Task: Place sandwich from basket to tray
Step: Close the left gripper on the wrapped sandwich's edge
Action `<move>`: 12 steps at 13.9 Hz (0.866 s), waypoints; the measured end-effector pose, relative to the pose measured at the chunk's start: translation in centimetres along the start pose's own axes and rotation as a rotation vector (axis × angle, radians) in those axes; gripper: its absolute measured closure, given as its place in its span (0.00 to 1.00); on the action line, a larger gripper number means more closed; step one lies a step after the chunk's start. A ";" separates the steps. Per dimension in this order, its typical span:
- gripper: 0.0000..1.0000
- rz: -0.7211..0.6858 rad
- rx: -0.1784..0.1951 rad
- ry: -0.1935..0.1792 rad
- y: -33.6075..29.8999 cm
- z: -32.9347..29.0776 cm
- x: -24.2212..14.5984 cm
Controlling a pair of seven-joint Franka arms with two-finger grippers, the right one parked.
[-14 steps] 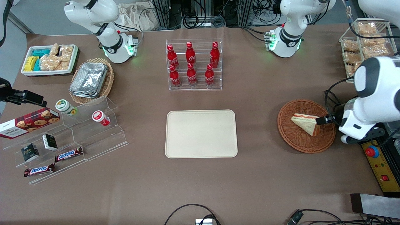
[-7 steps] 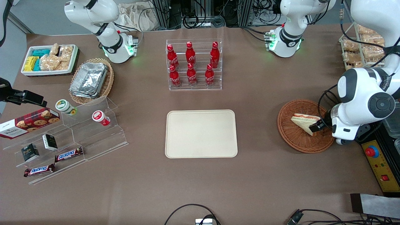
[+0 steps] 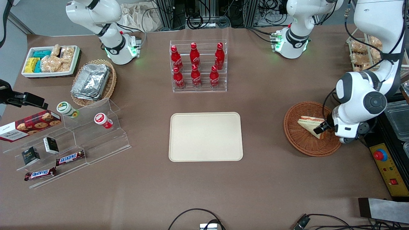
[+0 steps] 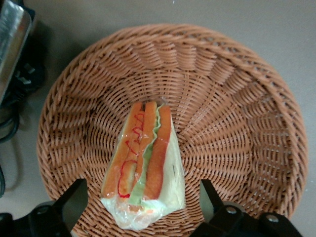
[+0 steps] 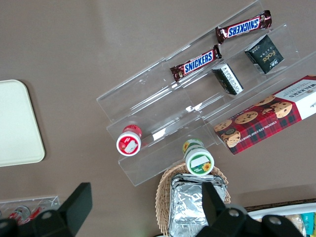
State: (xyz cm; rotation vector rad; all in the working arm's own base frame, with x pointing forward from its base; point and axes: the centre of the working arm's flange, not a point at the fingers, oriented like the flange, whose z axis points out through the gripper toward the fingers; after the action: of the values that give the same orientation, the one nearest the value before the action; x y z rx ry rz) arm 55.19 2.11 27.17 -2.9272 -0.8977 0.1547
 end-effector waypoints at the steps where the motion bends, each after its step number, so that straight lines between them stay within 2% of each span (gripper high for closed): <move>1: 0.00 -0.002 0.001 -0.003 -0.1 0.2 -0.1; 9: 0.00 -0.037 0.020 -0.040 -1.4 3.2 0.4; 10: 0.04 -0.038 0.019 -0.040 -1.3 3.3 0.4; 11: 0.15 -0.039 0.019 -0.040 -1.3 3.3 0.4; 12: 0.15 -0.039 0.019 -0.040 -1.3 3.3 0.4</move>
State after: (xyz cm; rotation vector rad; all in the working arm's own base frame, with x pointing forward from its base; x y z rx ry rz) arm 54.41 3.59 23.99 -2.8969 -0.9526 0.2191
